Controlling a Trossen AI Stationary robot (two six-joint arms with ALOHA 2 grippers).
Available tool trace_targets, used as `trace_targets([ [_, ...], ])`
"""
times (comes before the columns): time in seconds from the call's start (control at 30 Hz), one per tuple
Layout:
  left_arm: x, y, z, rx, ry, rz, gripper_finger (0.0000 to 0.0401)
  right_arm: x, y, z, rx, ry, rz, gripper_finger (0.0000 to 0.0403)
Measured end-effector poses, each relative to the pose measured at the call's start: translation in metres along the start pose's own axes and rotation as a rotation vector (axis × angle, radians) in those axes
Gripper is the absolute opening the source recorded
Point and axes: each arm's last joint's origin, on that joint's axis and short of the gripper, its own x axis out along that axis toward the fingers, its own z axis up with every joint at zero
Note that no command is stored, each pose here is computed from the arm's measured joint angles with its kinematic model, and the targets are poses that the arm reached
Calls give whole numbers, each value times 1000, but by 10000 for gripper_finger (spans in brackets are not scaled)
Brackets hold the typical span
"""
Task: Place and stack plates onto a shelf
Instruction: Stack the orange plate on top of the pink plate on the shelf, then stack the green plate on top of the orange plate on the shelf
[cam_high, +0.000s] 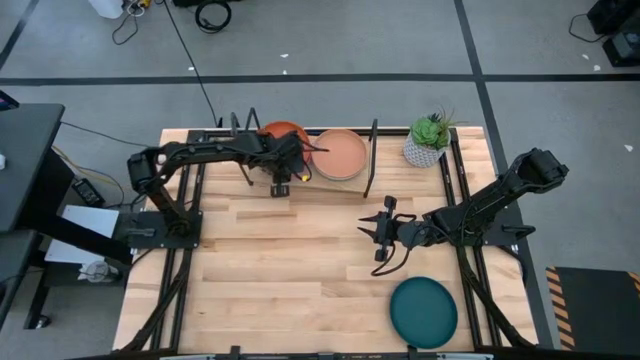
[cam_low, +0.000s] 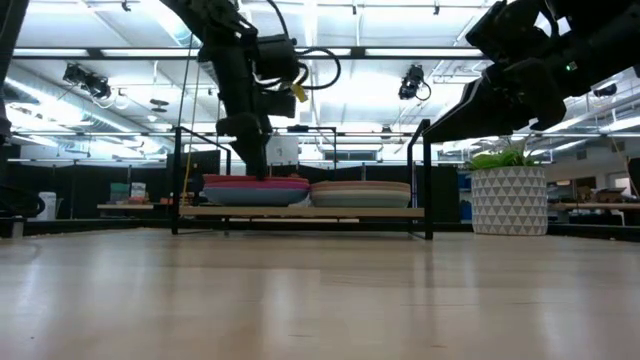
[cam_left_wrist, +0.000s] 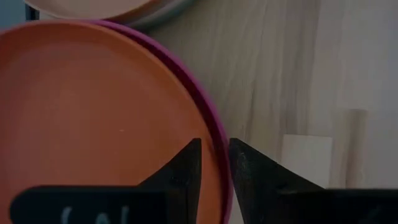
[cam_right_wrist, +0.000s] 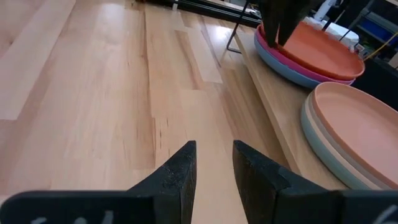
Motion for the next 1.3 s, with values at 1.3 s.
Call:
trace_targets([
  [1.3,-29,-132,21,185,-304,-261,89,-3,1,-13,90,-28,109,110],
])
